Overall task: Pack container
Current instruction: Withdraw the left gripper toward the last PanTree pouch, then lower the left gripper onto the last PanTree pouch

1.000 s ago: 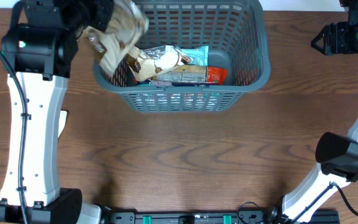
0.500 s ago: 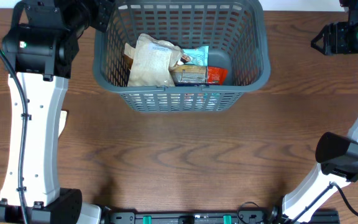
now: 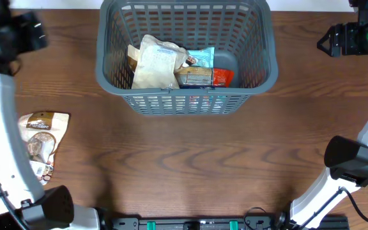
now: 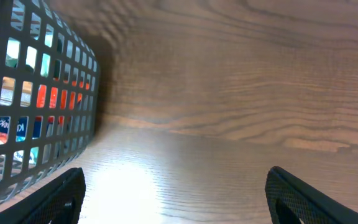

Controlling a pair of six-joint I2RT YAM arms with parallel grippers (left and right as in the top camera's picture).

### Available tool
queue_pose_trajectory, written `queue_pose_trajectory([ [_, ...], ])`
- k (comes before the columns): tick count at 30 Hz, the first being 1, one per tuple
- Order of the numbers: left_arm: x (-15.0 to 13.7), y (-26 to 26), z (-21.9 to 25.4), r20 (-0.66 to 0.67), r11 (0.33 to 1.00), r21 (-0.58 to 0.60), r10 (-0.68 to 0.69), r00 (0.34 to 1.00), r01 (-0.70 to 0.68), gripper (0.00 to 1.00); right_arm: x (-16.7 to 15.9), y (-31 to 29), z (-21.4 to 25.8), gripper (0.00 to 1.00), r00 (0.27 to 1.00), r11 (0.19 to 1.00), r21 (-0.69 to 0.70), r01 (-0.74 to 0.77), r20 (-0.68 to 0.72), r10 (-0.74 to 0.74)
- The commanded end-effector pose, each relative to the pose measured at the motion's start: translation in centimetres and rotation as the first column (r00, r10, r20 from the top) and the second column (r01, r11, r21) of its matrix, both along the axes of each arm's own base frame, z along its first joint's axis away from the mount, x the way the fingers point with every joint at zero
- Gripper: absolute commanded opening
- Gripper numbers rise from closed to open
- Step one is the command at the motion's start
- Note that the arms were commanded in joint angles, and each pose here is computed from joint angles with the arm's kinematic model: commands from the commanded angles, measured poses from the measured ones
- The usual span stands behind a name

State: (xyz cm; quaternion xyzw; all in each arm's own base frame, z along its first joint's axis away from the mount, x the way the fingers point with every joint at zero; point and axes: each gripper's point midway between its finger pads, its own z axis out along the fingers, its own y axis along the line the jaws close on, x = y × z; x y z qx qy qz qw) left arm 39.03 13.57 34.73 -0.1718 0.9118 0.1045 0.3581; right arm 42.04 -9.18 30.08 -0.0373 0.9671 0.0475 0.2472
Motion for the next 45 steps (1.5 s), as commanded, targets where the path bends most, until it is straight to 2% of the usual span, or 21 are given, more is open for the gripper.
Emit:
queue_pose_trajectory([
  [1,-2.9,2.6,-1.1,-0.080,0.995,-0.014,0.095,0.992,-0.096,0.84,0.5,0.5,-0.2,0.80,1.000,1.000,0.008,-0.017,0.005,0.017],
  [4,-5.1,2.4,-2.5,-0.216,1.000,0.015,0.022,0.976,-0.019,0.84,0.9,0.3,0.0,0.81,1.000,1.000,0.001,-0.017,0.026,0.017],
  [12,-8.8,-1.8,-5.5,-0.410,0.997,-0.068,-0.068,0.910,0.044,0.84,2.8,-0.2,1.1,0.83,0.993,1.000,-0.027,-0.015,0.114,0.018],
  [19,-12.0,-5.5,-5.9,-0.433,0.992,-0.095,-0.116,0.894,0.083,0.84,4.3,-0.7,2.2,0.84,0.982,0.999,-0.053,-0.012,0.189,0.022],
  [26,-18.5,-7.6,-6.7,-0.419,0.992,-0.106,-0.111,0.901,0.073,0.84,5.0,-1.0,2.8,0.87,0.974,0.998,-0.066,-0.010,0.226,0.025],
  [29,-21.1,-7.6,-7.9,-0.437,0.993,-0.079,-0.113,0.892,0.087,0.88,5.2,-1.0,2.9,0.87,0.972,0.998,-0.068,-0.010,0.233,0.026],
  [32,-23.4,-6.3,-9.6,-0.493,0.997,0.006,-0.060,0.868,0.072,0.99,5.2,-1.0,3.0,0.87,0.971,0.998,-0.069,-0.010,0.236,0.026],
  [36,-24.1,-5.5,-11.4,-0.562,0.995,0.044,-0.047,0.826,0.087,0.98,5.2,-1.0,2.9,0.87,0.971,0.998,-0.069,-0.010,0.236,0.026],
  [43,-22.1,-2.9,-13.4,-0.632,0.997,0.034,-0.031,0.774,0.068,0.98,5.2,-1.0,2.9,0.87,0.973,0.998,-0.068,-0.010,0.231,0.025],
  [45,-21.3,-1.5,-14.1,-0.633,0.999,0.030,0.004,0.774,0.019,0.99,5.1,-1.0,2.8,0.87,0.973,0.998,-0.067,-0.010,0.229,0.025],
])
